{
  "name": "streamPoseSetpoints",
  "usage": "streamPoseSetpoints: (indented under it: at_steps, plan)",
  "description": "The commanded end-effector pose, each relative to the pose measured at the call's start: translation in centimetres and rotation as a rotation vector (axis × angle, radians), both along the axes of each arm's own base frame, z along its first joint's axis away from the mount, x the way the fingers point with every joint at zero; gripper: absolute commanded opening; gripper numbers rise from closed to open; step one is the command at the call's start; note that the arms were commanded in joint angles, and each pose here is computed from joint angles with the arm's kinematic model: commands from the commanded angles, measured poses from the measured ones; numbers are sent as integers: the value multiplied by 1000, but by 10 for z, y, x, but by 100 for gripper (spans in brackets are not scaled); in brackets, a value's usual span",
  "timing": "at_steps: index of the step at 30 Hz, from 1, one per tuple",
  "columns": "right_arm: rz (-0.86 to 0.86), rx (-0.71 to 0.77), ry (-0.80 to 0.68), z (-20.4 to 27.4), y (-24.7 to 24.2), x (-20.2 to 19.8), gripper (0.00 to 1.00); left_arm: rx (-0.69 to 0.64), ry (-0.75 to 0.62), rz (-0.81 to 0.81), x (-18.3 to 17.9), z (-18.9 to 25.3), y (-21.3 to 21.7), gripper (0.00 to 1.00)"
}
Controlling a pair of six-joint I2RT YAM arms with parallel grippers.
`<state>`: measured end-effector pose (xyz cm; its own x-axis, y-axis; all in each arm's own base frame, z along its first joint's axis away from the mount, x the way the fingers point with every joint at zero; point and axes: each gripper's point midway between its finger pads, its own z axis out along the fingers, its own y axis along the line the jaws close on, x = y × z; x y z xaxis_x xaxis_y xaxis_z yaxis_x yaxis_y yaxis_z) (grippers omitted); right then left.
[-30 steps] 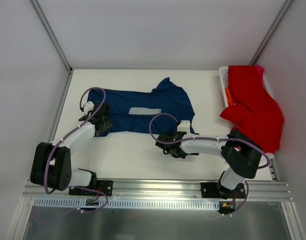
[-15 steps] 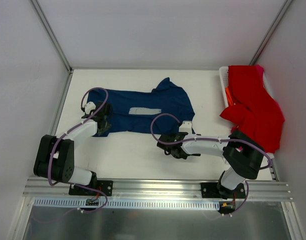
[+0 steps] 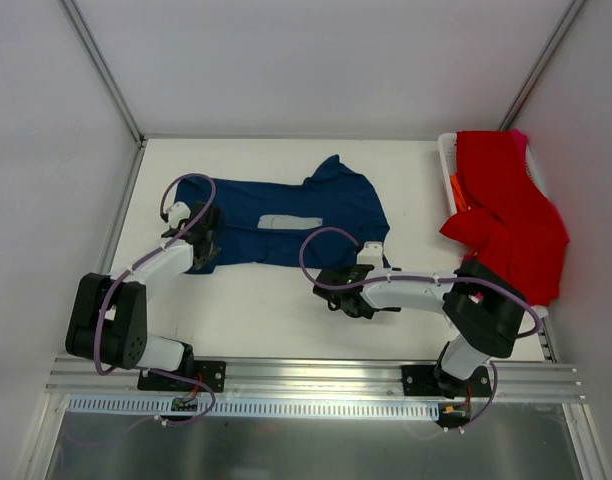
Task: Fold and stack the t-shirts
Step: Fold the flattened tshirt in 1/3 of the way
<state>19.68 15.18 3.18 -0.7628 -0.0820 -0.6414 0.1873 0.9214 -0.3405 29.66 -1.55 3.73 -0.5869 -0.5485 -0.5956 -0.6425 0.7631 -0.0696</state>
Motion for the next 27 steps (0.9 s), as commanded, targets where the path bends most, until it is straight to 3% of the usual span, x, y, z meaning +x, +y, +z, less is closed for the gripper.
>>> streamPoseSetpoints:
  at_steps: [1,12,27]
  plan:
    - [-1,-7,-7,-2,5,3,99,38,-100,-5,16,37,9,0]
    - [14,6,-5,-11,14,6,99,41,-147,9,34,72,27,0]
    - [22,5,6,-23,15,6,99,43,-116,96,61,66,50,0]
